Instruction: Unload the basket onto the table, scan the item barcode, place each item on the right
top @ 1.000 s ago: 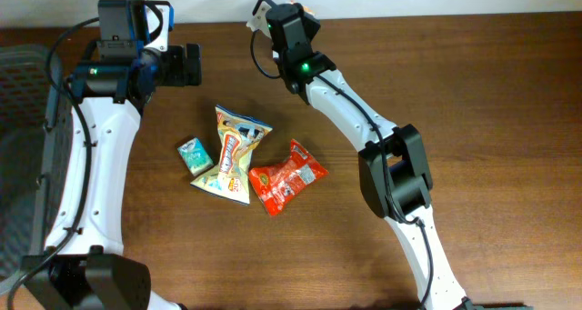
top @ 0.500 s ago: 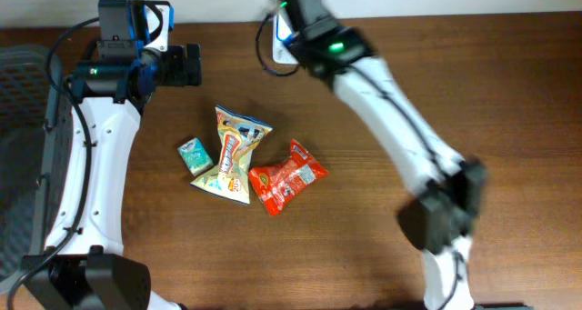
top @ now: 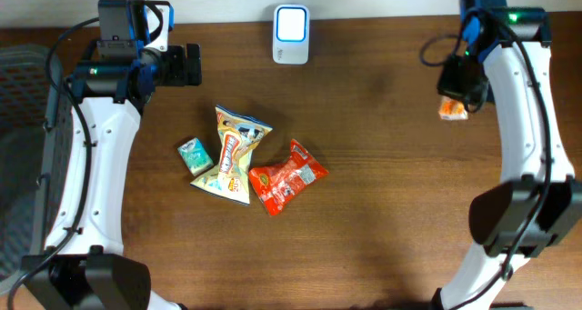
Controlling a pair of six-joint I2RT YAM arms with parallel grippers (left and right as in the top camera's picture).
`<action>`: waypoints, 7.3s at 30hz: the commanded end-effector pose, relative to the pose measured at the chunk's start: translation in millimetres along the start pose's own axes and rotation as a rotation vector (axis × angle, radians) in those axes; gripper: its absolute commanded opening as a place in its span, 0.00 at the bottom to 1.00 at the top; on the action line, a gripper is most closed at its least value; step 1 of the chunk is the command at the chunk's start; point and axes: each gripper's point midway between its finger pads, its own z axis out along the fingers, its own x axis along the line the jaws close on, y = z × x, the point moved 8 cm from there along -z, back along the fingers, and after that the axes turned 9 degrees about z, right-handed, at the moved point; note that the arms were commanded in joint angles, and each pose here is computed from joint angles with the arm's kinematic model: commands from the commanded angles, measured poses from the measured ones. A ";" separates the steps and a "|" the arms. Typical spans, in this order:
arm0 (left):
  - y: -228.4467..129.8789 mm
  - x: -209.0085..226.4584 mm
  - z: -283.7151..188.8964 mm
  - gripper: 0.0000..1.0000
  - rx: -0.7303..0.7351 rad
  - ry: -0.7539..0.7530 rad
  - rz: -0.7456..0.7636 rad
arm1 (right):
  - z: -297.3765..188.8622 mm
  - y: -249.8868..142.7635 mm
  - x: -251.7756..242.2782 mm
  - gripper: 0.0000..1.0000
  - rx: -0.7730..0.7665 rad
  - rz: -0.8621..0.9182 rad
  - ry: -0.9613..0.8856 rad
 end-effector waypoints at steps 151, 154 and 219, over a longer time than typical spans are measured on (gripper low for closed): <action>-0.4 3.2 1.8 0.99 0.004 0.011 0.012 | 148.2 -212.5 107.2 0.80 0.344 0.098 0.579; -0.3 3.2 1.6 0.99 0.003 0.011 0.012 | 166.9 -213.1 112.3 0.58 0.346 0.100 0.576; -0.4 3.2 1.8 0.99 0.004 0.011 0.012 | 129.2 -182.2 162.1 0.04 0.448 -0.320 1.145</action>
